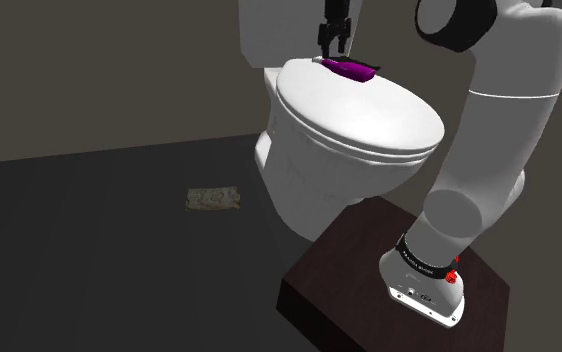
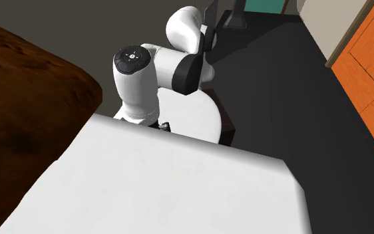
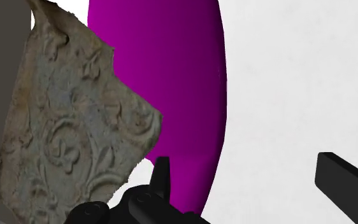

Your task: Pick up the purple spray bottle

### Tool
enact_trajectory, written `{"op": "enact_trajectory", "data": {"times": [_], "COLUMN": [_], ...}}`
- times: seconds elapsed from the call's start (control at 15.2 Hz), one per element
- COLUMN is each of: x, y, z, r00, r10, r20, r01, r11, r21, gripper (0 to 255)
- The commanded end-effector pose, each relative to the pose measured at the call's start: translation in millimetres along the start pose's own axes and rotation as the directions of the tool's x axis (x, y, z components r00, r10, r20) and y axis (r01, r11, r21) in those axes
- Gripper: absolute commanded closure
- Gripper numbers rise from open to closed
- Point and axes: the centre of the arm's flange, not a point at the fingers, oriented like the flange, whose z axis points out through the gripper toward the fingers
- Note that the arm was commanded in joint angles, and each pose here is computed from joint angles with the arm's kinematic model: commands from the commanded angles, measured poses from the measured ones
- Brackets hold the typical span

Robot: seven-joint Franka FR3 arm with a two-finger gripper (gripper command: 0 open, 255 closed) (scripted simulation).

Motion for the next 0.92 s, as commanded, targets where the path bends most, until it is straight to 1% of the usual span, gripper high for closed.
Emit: {"op": "enact_trajectory", "data": {"times": [0.0,0.13,0.59,0.73,0.79,0.86], "x": [17,31,36,37,37,38], "y": [20,36,33,33,34,35], "z": [4,7,44,47,48,47], "r00": [1.000,1.000,1.000,1.000,1.000,1.000], "r10": [0.003,0.006,0.006,0.006,0.006,0.006], "r20": [0.014,0.025,0.025,0.025,0.025,0.025], "r01": [-0.003,-0.006,-0.006,-0.006,-0.006,-0.006], "r11": [1.000,1.000,1.000,1.000,1.000,1.000], "r21": [-0.006,-0.010,-0.010,-0.010,-0.010,-0.010], "gripper": [0,0,0,0,255,255]}}
